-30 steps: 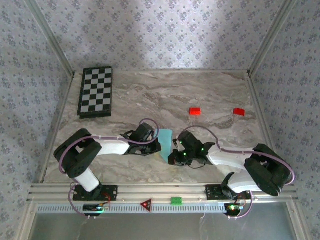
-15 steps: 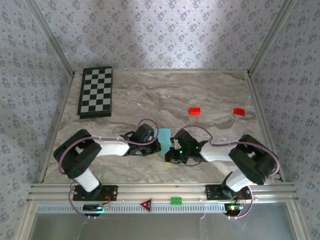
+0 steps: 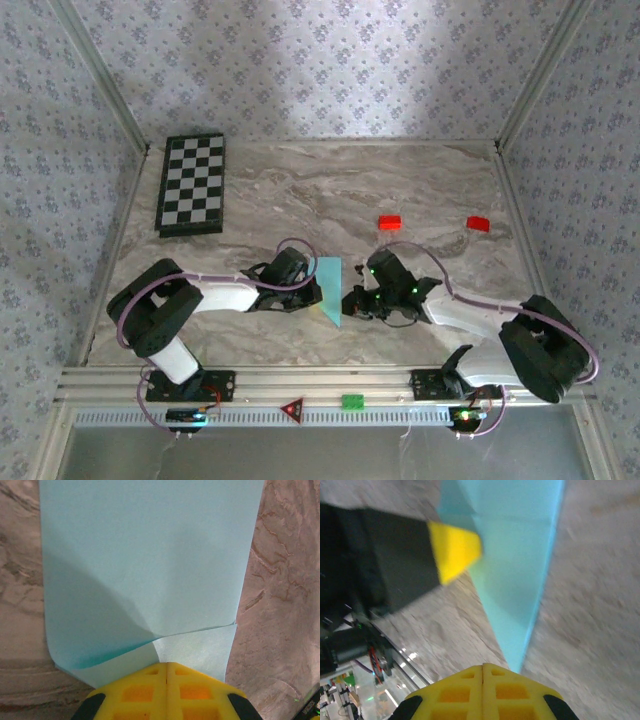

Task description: Fold a paper plane with a square sheet of paper (pick it up from the middle)

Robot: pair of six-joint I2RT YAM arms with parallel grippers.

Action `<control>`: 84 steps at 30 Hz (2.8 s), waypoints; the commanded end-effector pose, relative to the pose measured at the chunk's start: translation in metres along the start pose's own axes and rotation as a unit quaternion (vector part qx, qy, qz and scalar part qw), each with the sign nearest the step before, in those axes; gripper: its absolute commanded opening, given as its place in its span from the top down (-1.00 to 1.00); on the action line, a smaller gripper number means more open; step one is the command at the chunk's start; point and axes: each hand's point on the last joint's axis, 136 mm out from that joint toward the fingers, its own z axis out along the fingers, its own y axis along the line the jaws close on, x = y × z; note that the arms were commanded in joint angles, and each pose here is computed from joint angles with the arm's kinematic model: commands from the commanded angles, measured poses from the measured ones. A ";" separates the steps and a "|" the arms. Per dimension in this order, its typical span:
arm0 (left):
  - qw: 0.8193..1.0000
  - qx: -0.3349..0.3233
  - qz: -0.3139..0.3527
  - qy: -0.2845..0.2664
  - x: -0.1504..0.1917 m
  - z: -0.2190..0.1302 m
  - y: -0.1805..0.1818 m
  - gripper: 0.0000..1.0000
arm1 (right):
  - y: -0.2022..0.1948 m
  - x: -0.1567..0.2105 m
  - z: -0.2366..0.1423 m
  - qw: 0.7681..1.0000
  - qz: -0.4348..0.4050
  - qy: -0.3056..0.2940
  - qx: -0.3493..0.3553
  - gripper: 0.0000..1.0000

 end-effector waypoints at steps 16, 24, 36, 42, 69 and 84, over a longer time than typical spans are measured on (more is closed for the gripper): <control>0.998 -0.060 0.004 0.007 0.003 -0.003 0.022 1.00 | -0.025 0.013 0.058 0.994 -0.002 0.088 0.059 0.90; 0.999 -0.006 0.041 -0.025 -0.008 -0.029 -0.017 0.98 | -0.054 0.030 0.057 0.991 0.014 0.089 0.099 0.94; 0.999 -0.020 0.036 -0.006 0.004 -0.014 -0.005 1.00 | -0.052 0.027 0.059 0.991 0.012 0.088 0.098 0.97; 0.998 -0.063 0.017 -0.013 -0.004 -0.008 0.028 1.00 | -0.054 0.029 0.058 0.991 0.011 0.091 0.100 0.97; 0.997 -0.013 -0.027 -0.068 -0.061 -0.044 0.043 1.00 | -0.061 0.036 0.055 0.990 0.008 0.102 0.101 0.99; 0.996 0.053 0.058 -0.033 -0.019 -0.035 -0.010 1.00 | -0.060 0.032 0.053 0.991 0.011 0.095 0.097 0.99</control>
